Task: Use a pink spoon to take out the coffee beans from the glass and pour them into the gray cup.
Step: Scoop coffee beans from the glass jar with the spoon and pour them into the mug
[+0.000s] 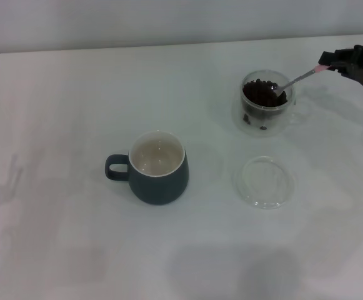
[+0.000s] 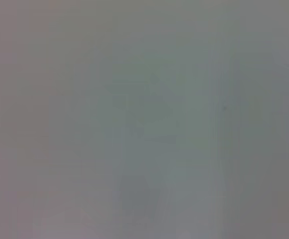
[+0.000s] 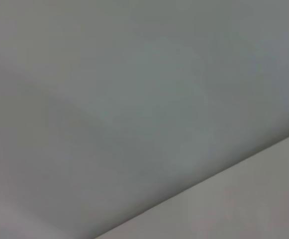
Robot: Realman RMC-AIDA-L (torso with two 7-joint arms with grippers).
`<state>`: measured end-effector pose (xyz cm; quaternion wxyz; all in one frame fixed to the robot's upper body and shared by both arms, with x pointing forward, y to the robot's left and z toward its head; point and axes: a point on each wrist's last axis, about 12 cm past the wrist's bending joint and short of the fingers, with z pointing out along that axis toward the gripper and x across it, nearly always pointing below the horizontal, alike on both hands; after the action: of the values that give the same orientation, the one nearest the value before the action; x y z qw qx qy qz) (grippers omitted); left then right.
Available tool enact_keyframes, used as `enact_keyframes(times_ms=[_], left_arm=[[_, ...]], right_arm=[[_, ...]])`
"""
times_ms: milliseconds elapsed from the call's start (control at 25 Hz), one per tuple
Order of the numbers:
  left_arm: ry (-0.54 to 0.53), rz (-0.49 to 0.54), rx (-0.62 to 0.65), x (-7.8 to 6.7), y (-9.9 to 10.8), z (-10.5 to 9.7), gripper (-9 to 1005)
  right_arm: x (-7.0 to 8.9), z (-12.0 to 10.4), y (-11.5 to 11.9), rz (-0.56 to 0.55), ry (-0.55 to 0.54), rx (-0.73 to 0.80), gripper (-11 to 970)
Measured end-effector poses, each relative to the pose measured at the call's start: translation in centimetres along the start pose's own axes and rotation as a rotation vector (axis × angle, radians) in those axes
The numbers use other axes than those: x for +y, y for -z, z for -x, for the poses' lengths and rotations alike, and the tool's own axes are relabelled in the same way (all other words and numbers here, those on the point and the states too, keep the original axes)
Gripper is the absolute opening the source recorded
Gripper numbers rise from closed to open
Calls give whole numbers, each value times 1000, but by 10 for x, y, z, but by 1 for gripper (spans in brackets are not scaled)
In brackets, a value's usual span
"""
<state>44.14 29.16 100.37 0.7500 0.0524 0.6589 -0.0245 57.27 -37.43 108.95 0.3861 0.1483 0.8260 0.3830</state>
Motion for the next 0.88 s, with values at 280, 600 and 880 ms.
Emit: enact_keyframes(times_ms=[280, 600, 880], left_arm=[[-3, -1, -5, 0, -2, 1, 799], [-16, 3, -6, 3, -3, 1, 799], [-19, 2, -7, 4, -4, 1, 800]], right_arm=[[-7, -2, 2, 10, -116, -17, 220], [-13, 0, 11, 56, -202, -48, 226], [-6, 2, 12, 114, -232, -2, 232]])
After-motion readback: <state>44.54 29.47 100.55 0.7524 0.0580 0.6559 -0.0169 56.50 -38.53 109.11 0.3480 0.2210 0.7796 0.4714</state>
